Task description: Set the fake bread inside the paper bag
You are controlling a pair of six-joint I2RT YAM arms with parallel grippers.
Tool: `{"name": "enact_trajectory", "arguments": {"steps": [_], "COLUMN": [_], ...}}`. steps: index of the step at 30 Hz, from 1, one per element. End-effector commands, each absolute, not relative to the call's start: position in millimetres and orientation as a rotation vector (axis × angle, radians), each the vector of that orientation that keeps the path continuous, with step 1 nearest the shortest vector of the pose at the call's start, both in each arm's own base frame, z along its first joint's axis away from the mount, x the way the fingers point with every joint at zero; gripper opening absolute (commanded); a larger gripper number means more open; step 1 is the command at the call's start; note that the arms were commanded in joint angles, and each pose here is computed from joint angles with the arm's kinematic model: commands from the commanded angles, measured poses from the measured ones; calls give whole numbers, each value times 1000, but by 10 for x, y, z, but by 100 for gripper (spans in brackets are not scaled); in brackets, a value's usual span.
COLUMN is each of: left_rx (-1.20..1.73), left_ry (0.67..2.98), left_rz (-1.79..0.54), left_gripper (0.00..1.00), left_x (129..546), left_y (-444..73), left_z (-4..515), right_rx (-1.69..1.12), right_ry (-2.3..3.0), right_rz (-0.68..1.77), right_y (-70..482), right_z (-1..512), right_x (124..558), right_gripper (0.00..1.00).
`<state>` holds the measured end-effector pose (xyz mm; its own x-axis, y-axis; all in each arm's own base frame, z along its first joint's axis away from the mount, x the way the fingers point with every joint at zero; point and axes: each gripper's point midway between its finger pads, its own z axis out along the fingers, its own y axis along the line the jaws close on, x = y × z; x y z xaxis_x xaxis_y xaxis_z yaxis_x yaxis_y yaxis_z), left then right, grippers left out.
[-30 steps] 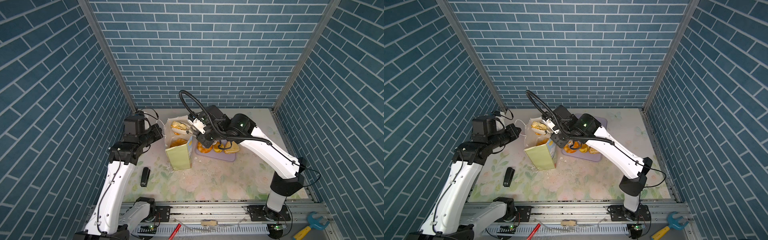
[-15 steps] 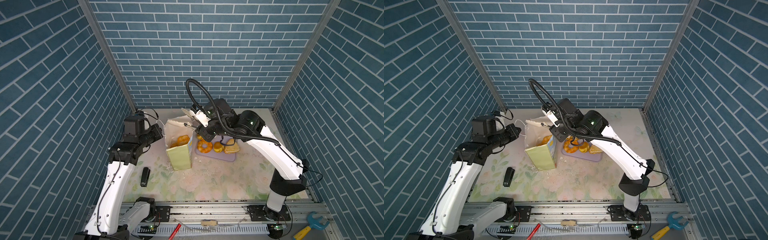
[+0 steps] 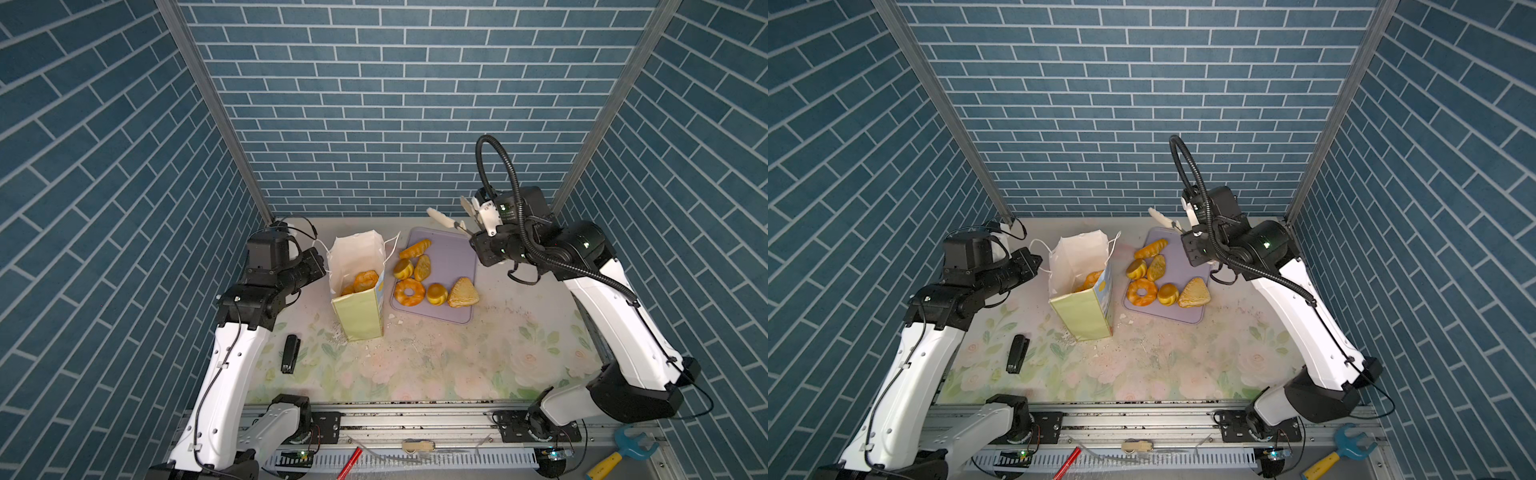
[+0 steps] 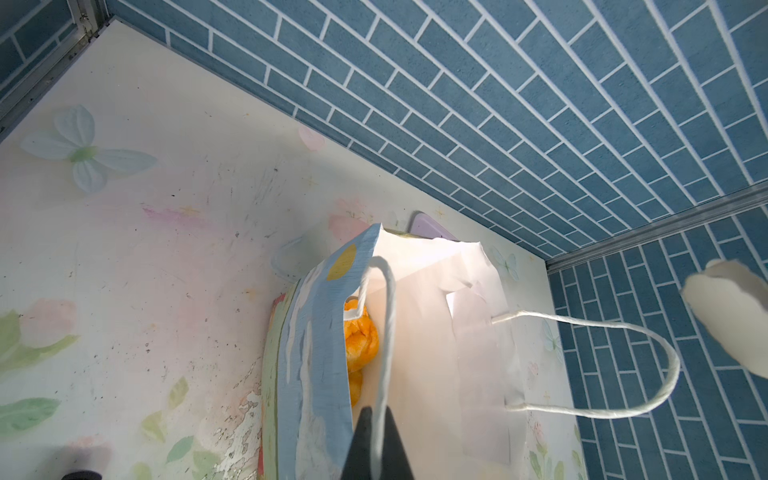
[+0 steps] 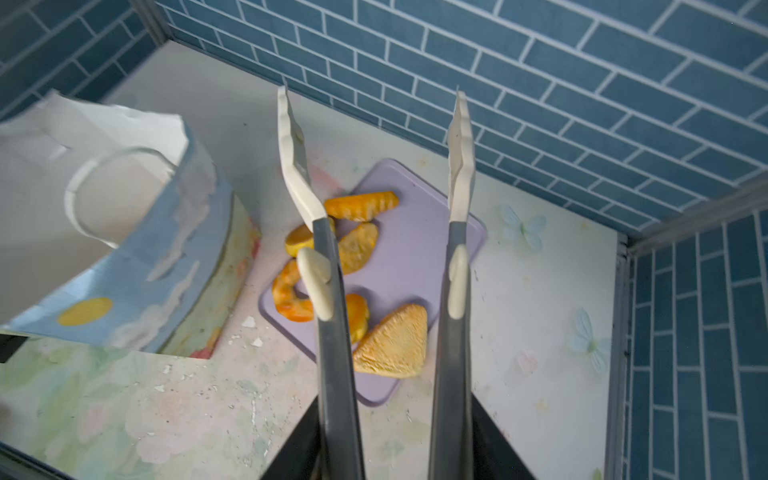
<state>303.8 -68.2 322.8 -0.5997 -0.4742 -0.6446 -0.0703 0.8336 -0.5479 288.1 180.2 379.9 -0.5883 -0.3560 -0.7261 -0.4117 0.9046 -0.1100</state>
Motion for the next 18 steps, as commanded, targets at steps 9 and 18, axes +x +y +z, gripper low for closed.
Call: {"name": "enact_trajectory", "arguments": {"steps": [9,18], "left_rx": [-373,-376], "left_ry": [2152,2159], "left_rz": [-603,-593], "left_gripper": [0,0], "left_x": [3019,3014], "left_y": [-688,-675], "left_z": [3254,3219], "right_rx": [-118,15], "right_ry": [2670,2782], "right_rz": [141,198], "right_y": [1305,1438], "right_z": [2563,1991], "right_x": [2675,2791], "right_gripper": [50,52]}}
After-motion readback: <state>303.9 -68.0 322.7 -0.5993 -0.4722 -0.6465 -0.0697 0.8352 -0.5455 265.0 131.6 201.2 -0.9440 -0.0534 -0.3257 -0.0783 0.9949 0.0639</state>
